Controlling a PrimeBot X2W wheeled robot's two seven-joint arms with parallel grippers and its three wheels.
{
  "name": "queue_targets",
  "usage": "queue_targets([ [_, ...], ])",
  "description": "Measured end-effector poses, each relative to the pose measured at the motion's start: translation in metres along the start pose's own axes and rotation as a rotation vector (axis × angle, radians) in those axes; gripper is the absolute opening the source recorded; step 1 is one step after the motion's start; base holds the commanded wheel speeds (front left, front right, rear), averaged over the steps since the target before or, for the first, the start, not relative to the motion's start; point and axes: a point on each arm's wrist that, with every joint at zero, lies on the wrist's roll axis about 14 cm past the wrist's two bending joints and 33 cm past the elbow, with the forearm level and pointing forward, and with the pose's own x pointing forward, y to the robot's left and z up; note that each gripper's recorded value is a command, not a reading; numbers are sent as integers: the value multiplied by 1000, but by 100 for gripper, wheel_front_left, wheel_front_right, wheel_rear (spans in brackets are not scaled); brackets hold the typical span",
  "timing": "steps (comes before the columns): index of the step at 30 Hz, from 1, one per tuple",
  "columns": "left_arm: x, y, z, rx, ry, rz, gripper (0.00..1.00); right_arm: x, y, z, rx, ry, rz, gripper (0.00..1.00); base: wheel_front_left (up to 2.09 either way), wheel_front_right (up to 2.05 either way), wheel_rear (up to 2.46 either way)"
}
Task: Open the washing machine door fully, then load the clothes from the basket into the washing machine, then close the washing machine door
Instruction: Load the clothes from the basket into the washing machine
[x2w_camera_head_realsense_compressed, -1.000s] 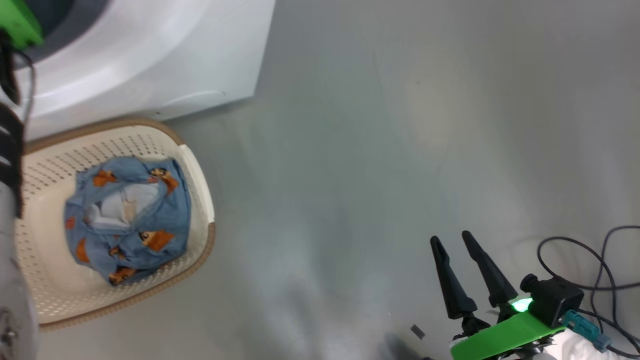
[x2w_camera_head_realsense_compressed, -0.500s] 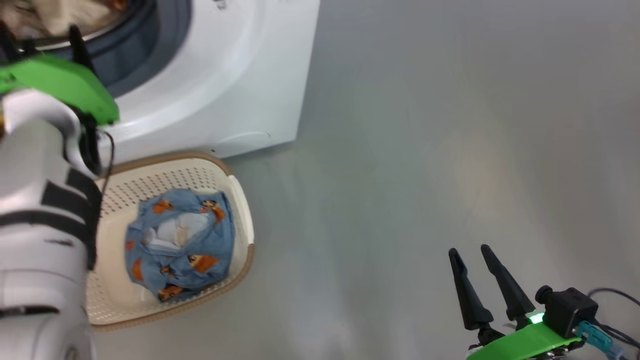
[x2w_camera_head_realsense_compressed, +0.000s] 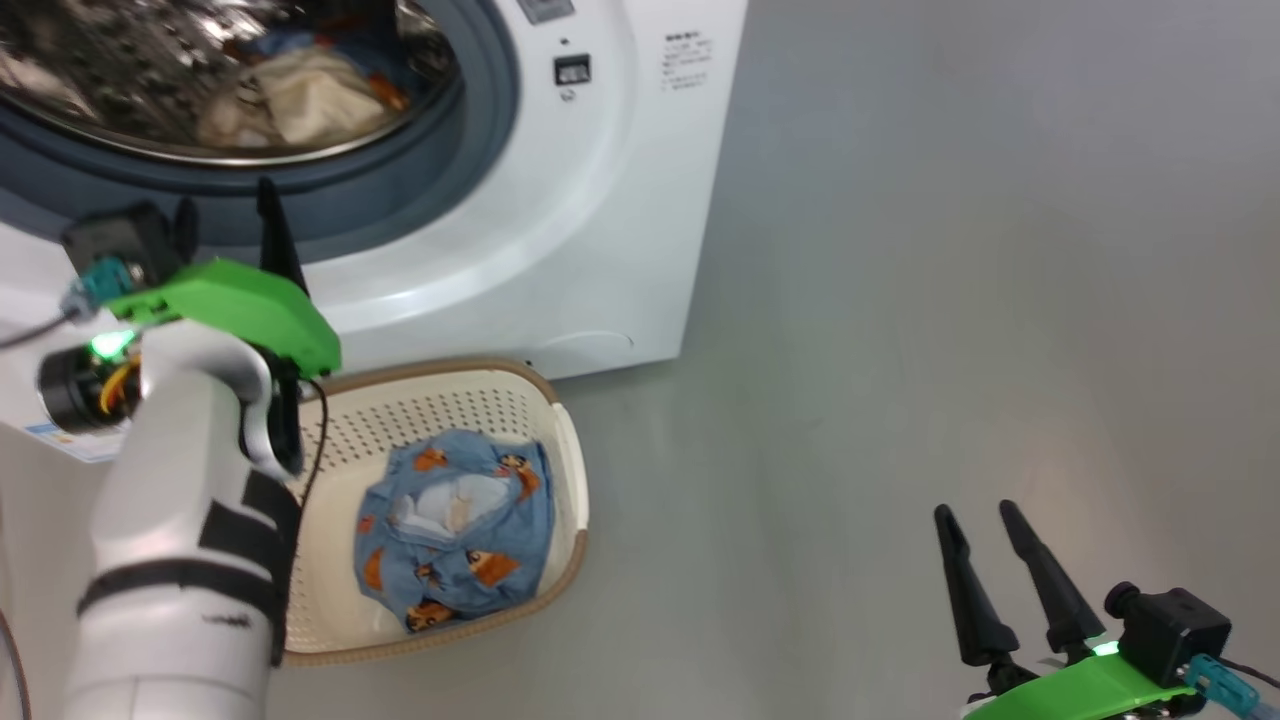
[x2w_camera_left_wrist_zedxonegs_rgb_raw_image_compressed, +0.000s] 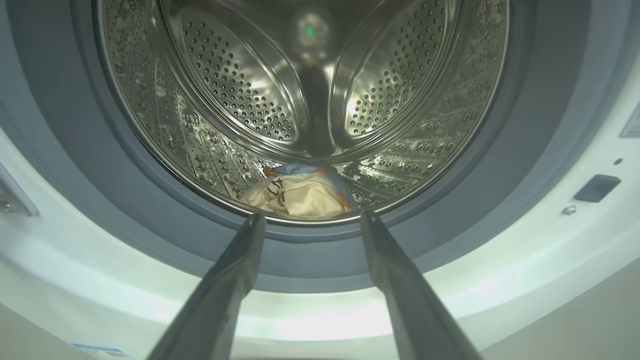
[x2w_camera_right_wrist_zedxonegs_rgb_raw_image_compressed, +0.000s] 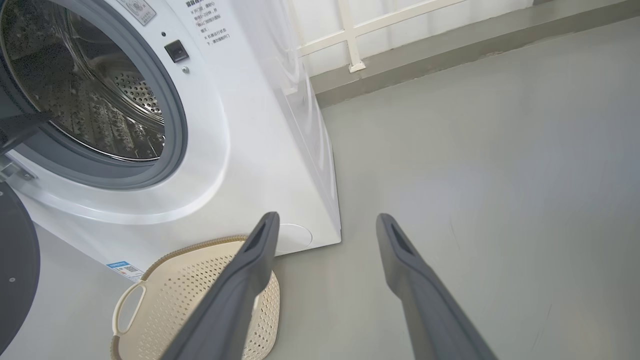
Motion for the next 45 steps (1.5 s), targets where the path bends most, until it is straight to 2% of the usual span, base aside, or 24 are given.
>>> queue_targets([
  [7,-46,-1,-7,-31,-15,-42,100,0,12,19,-2,-60,43,100,0,0,0],
  [19,-133,-11,-16,-82,-48,-63,100,-29,29,30,-9,-104,101,100,0,0,0],
  [30,-196,15,-23,-66,-95,27,100,-33,45,39,-35,-132,167,100,0,0,0],
  [45,-253,38,-30,-67,-118,115,100,-31,65,39,-68,-125,247,100,0,0,0],
])
